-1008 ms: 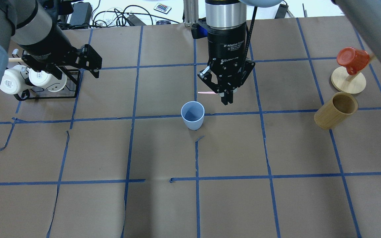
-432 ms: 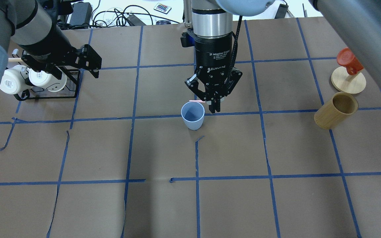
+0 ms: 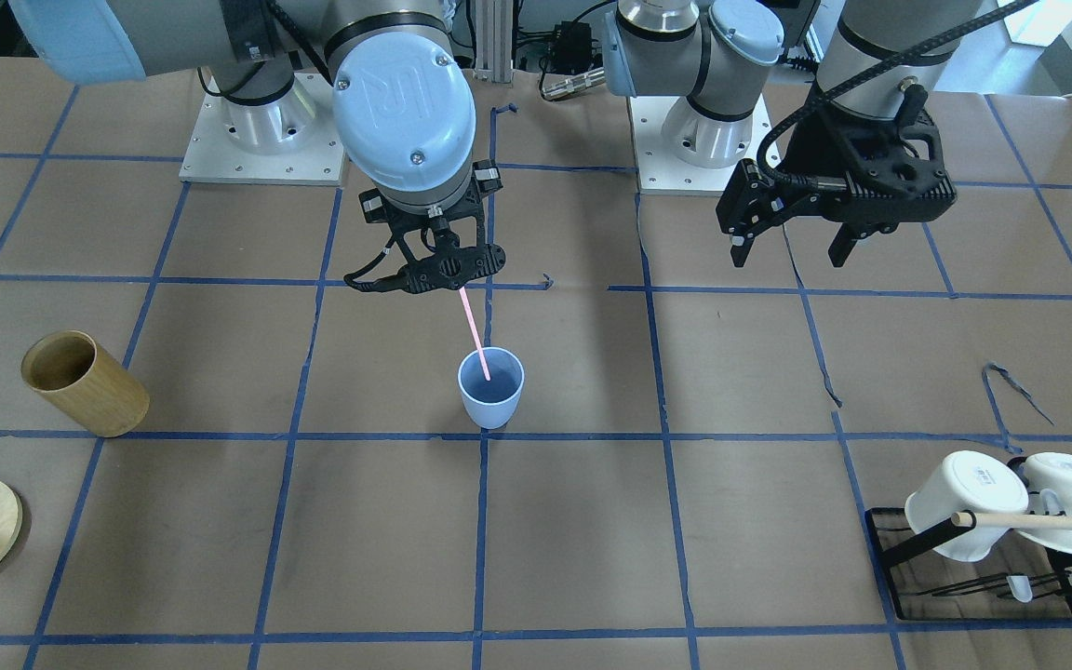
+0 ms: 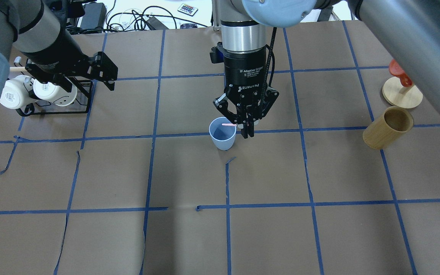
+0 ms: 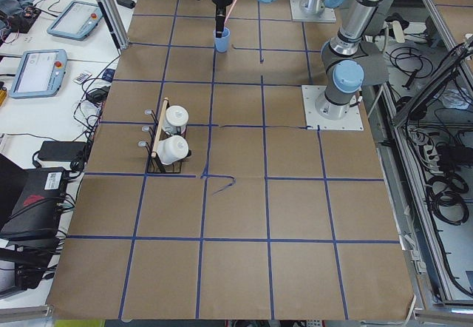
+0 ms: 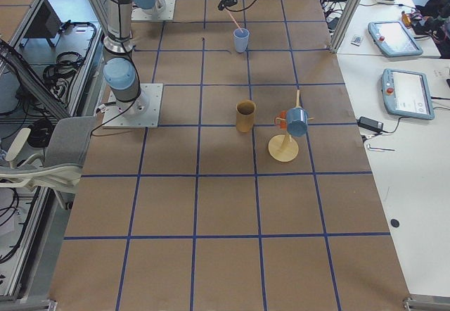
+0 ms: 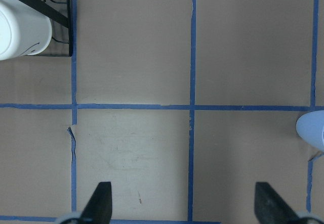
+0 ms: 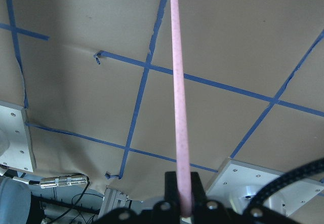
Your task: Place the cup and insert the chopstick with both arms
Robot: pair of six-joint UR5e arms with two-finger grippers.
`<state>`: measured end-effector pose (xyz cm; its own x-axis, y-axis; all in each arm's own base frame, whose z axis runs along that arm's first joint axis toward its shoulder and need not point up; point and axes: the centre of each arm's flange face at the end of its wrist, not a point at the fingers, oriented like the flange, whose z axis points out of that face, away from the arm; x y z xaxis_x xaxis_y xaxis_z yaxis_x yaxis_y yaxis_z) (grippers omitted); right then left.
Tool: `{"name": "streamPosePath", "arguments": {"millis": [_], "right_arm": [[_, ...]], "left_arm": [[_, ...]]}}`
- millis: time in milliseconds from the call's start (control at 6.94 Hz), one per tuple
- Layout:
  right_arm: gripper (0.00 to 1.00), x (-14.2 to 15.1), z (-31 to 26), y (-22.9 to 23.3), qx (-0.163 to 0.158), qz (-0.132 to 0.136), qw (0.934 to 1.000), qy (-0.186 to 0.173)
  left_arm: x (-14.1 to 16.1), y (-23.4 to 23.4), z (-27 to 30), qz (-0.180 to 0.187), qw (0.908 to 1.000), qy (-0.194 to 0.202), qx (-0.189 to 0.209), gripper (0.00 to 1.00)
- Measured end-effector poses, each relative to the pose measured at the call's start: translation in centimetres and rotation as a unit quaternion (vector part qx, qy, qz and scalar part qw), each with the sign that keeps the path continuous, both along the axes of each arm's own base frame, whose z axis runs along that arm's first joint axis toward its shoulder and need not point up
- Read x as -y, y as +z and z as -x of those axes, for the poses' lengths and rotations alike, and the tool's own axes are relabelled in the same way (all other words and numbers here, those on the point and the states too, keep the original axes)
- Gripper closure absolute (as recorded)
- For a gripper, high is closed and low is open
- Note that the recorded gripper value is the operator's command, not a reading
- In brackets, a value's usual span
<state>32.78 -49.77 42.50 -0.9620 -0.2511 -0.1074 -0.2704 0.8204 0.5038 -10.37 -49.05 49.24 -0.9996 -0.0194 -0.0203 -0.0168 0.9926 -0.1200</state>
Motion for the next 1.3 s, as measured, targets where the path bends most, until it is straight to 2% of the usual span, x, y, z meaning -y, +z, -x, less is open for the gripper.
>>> {"name": "streamPosePath", "arguments": {"millis": [144,432,576,864,1153,1297], "right_arm": [[0.71,0.0,-0.1,-0.3,-0.001,-0.004,1.0000,-0.002],[0.41,0.2,-0.4,-1.1,0.004,-0.013,0.9999,-0.007],[0.35,0.2,-0.5,-1.2,0.006,-0.014,0.9998,-0.008],[0.32,0.2,-0.6,-1.2,0.006,-0.014,0.9998,-0.009],[0.00,0.3,0.3,0.4,0.004,0.005,0.9999,-0.012],[0.00,0.9,2.8,2.2,0.002,0.030,0.9992,-0.024]], "left_arm": [[0.0,0.0,0.0,-0.001,1.0000,0.000,0.000,0.00],[-0.1,0.0,0.1,-0.001,1.0000,-0.001,0.000,0.00],[-0.1,0.0,0.2,-0.001,1.0000,-0.002,-0.001,0.00],[-0.2,-0.1,0.3,-0.002,1.0000,-0.002,-0.001,0.00],[-0.3,-0.3,0.4,-0.003,1.0000,-0.003,-0.002,0.00],[-0.3,-0.3,0.4,-0.003,1.0000,-0.003,-0.002,0.00]]}}
